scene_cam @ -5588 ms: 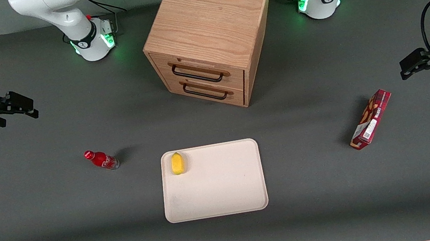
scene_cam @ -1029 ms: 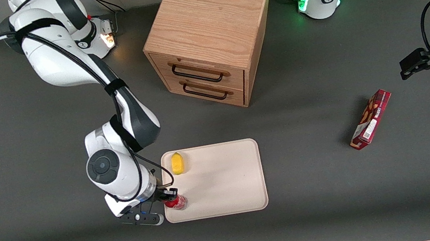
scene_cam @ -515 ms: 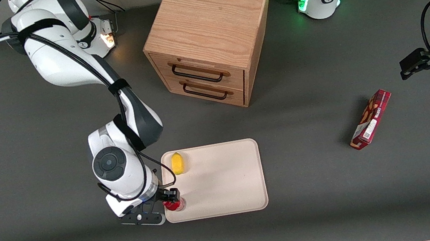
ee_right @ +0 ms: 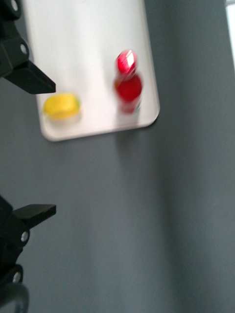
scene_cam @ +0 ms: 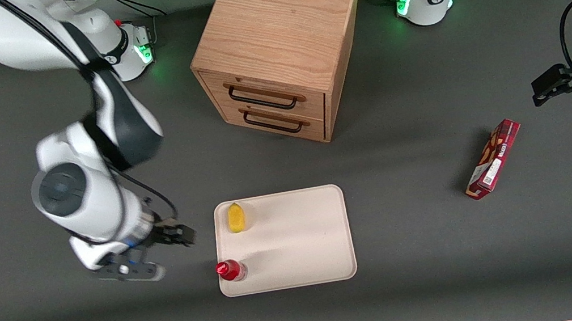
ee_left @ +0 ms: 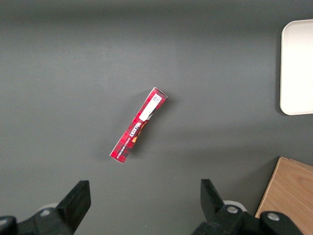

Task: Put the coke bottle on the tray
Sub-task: 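Open the right gripper and withdraw it up from the bottle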

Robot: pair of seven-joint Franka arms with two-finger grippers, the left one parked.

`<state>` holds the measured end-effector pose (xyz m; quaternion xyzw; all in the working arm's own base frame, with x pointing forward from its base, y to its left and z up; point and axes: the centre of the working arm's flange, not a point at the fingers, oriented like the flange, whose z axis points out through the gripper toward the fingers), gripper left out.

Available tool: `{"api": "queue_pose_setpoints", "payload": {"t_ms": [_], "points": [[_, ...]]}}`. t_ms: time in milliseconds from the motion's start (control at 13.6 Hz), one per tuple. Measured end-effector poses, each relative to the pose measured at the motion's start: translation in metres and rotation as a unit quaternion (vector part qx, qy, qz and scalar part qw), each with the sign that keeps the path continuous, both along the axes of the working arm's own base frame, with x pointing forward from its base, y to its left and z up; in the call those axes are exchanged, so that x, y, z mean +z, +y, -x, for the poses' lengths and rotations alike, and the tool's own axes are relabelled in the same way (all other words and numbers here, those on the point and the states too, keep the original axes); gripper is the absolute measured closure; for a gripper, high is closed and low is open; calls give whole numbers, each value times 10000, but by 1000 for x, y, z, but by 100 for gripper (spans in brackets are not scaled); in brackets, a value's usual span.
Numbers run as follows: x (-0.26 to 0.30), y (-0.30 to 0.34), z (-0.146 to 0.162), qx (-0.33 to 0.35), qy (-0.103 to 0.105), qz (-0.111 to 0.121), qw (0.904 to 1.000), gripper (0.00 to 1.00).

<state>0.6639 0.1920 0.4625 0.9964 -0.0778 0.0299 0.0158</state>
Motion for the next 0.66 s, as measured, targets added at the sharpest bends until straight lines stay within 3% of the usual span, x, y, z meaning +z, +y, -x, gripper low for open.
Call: {"api": "queue_pose_setpoints", "payload": {"t_ms": [294,441,662], "points": [[71,-111,88,660,249,-51,9975,0],[110,-147,127,727,243,-117,9970,0],[146,-158,151,712,214,-142,9971,0]]}}
